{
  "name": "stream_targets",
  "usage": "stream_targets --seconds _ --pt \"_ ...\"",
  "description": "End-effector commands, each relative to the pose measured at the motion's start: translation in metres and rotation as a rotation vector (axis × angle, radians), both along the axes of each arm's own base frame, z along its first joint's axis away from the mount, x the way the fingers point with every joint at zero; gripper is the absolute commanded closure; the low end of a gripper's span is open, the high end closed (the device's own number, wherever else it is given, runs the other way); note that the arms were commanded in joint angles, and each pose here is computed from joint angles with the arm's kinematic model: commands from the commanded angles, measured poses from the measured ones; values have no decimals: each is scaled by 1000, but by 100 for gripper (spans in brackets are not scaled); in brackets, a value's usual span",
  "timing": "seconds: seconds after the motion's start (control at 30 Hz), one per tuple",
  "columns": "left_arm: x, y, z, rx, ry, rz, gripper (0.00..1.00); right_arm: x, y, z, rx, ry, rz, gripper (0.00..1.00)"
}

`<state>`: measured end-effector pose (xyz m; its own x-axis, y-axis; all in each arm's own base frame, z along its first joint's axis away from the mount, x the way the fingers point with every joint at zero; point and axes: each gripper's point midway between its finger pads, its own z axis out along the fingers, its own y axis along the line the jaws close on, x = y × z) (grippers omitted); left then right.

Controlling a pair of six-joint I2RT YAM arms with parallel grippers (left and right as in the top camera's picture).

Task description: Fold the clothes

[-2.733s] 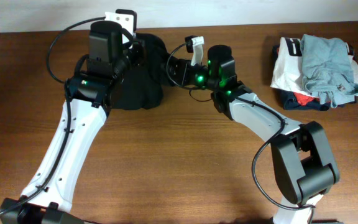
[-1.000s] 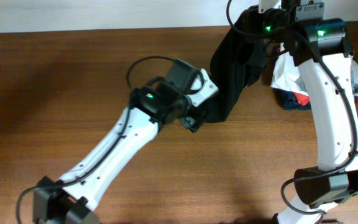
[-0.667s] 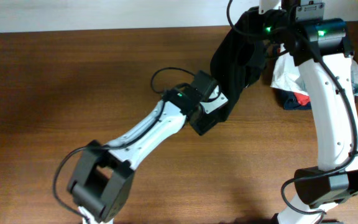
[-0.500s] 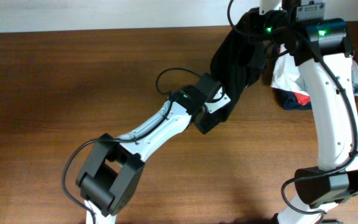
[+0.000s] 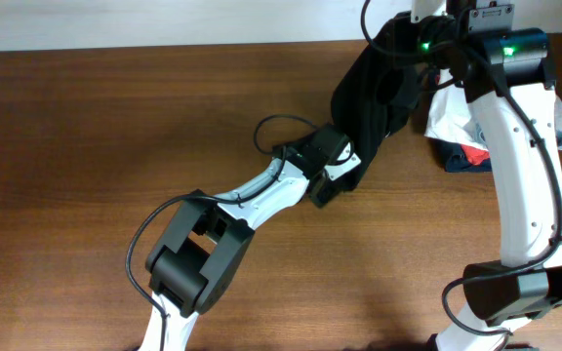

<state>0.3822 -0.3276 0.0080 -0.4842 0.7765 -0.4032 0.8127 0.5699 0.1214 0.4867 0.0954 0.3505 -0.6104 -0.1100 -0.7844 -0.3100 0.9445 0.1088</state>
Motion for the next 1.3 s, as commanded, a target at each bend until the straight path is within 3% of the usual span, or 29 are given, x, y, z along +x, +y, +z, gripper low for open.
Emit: stream_targets --seconds 0.0,0.03,0.17,0.33,0.63,0.77,0.93,1.27 --pt "1 2 -9 26 -2 -3 91 -4 -5 19 -7 -50 -9 96" --pt "1 2 -10 27 -1 -3 99 -4 -5 19 -7 -49 -9 96" --pt "12 16 3 84 -61 65 99 -4 -6 18 -8 -45 -10 96" --pt "46 59 65 145 -259 321 99 -2 -15 19 -6 -46 -30 96" --pt "74 149 220 -113 -466 671 99 -8 -30 22 63 -22 -40 96" --pt "65 194 295 -223 -592 758 99 -21 -32 37 88 -41 -34 96" --pt "44 234 353 -302 -697 826 99 -45 -42 54 86 -51 -56 96" --pt "6 278 391 -321 -755 894 99 -118 -58 83 84 -39 -101 96"
